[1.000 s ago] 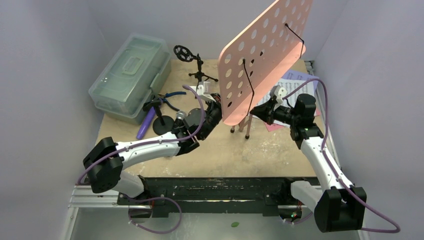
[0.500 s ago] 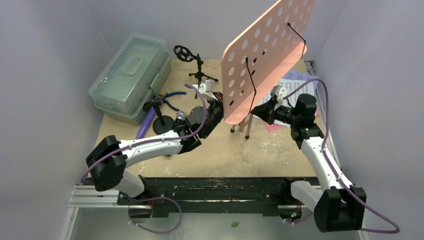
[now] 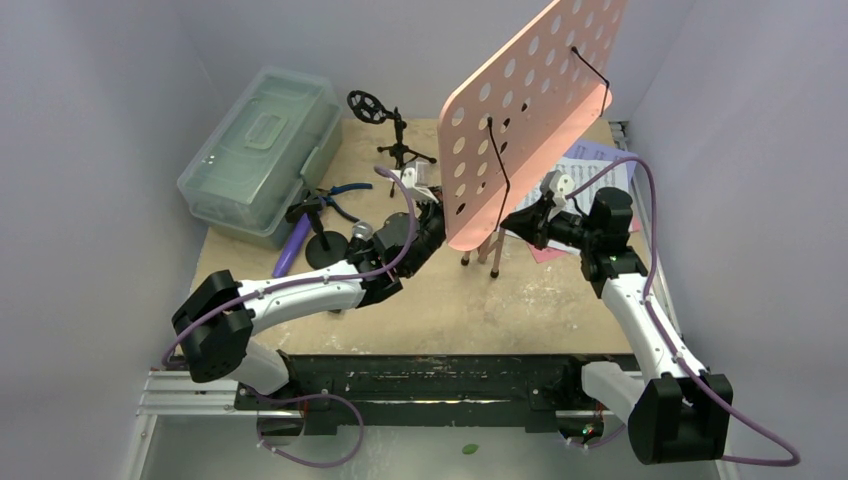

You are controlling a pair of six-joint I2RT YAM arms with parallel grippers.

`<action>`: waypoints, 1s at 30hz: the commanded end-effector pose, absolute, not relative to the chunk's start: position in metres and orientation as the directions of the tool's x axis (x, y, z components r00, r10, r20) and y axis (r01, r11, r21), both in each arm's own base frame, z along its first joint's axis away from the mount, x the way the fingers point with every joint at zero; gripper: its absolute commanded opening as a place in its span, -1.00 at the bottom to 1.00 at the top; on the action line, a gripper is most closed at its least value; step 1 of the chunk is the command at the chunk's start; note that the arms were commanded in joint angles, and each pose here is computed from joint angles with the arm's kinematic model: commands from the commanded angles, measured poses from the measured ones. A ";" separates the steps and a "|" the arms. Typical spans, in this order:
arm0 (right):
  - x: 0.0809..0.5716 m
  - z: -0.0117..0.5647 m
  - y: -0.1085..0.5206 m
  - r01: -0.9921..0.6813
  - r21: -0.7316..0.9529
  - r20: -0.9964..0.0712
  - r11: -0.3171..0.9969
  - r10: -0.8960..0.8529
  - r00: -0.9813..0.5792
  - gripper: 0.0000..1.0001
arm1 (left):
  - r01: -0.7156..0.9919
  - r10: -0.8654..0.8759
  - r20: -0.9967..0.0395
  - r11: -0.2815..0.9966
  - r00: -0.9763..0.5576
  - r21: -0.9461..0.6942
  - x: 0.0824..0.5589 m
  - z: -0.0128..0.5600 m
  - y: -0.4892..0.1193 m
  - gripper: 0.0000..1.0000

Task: Pack up the instrument practice props
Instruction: Place the music stand at the center of the board.

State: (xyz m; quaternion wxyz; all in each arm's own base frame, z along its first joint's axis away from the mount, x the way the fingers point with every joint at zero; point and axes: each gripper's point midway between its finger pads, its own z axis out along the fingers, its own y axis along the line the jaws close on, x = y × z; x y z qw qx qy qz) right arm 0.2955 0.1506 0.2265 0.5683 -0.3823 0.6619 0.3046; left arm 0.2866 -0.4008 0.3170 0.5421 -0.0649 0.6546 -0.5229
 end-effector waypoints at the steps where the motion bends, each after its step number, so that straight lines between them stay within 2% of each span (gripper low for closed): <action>1: 0.286 0.177 0.144 -0.825 0.102 -0.948 0.555 -0.197 -0.250 -1.00 | 0.492 -0.591 -0.666 0.457 -0.455 -0.741 0.279 0.300 -0.408 -1.00; 10: 0.286 0.177 0.143 -0.825 0.100 -0.948 0.557 -0.198 -0.249 -1.00 | 0.555 -0.594 -0.656 0.381 -0.465 -0.739 0.272 0.315 -0.421 -0.99; 19: 0.286 0.178 0.144 -0.827 0.099 -0.949 0.554 -0.197 -0.246 -1.00 | 0.528 -0.619 -0.674 0.444 -0.402 -0.723 0.267 0.300 -0.383 -0.95; 26: 0.286 0.177 0.144 -0.827 0.101 -0.948 0.554 -0.198 -0.248 -1.00 | 0.614 -0.600 -0.713 0.422 -0.363 -0.667 0.255 0.316 -0.380 -0.42; 30: 0.286 0.177 0.143 -0.825 0.101 -0.948 0.555 -0.198 -0.249 -1.00 | 0.672 -0.591 -0.725 0.379 -0.354 -0.636 0.252 0.333 -0.392 -0.23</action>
